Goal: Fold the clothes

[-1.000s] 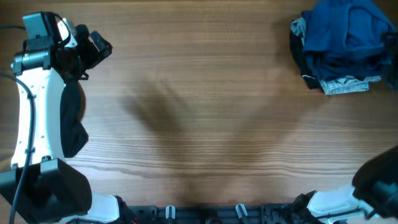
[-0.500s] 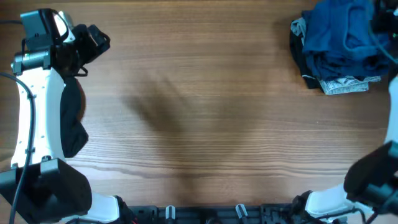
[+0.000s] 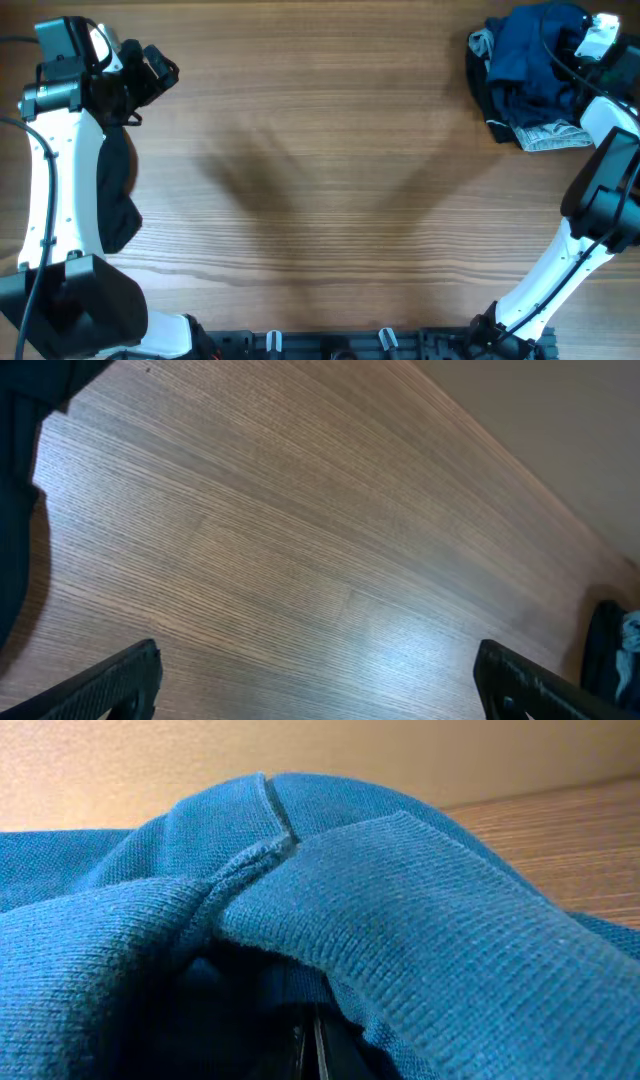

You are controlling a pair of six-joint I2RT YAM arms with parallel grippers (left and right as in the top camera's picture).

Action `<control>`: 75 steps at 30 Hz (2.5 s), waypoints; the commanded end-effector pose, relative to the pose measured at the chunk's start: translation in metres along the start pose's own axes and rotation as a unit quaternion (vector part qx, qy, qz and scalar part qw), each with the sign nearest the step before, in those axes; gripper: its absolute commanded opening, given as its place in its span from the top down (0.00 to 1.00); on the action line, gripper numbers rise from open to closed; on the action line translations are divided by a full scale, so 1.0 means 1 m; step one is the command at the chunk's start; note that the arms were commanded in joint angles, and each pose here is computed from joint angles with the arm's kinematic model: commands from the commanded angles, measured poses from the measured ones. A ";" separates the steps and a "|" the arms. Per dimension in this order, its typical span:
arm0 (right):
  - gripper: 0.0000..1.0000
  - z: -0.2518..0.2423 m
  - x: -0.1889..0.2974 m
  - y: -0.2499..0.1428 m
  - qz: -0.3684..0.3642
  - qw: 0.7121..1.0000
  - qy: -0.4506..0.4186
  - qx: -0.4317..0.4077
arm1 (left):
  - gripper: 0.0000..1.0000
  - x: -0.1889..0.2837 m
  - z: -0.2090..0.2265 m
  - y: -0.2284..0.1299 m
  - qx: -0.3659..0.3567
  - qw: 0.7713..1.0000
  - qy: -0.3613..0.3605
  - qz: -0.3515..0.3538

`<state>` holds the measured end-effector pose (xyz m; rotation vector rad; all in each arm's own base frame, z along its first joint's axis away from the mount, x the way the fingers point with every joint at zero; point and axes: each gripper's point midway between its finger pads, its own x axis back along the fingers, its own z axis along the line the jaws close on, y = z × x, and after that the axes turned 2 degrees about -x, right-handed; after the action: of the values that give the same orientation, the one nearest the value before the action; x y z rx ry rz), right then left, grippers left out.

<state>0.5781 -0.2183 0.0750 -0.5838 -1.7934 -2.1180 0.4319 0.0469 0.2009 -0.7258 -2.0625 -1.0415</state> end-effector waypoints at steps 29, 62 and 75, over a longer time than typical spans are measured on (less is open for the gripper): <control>0.00 0.186 0.475 0.126 -0.125 0.992 0.027 -0.009 | 0.00 0.204 -0.088 -0.039 -0.159 0.966 -0.085 -0.184; 0.00 0.111 0.256 -0.011 0.263 0.950 0.025 -0.167 | 0.00 0.149 -0.078 -0.105 -0.228 0.847 -0.221 -0.427; 0.00 0.098 0.222 -0.013 0.251 0.954 0.025 -0.163 | 0.00 0.094 0.003 -0.171 -0.173 0.861 -0.196 -0.436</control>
<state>0.3874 -0.1135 0.1893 -0.9412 -1.1150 -2.0396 0.2515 -0.0322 0.2075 -0.1331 -2.6638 -2.0178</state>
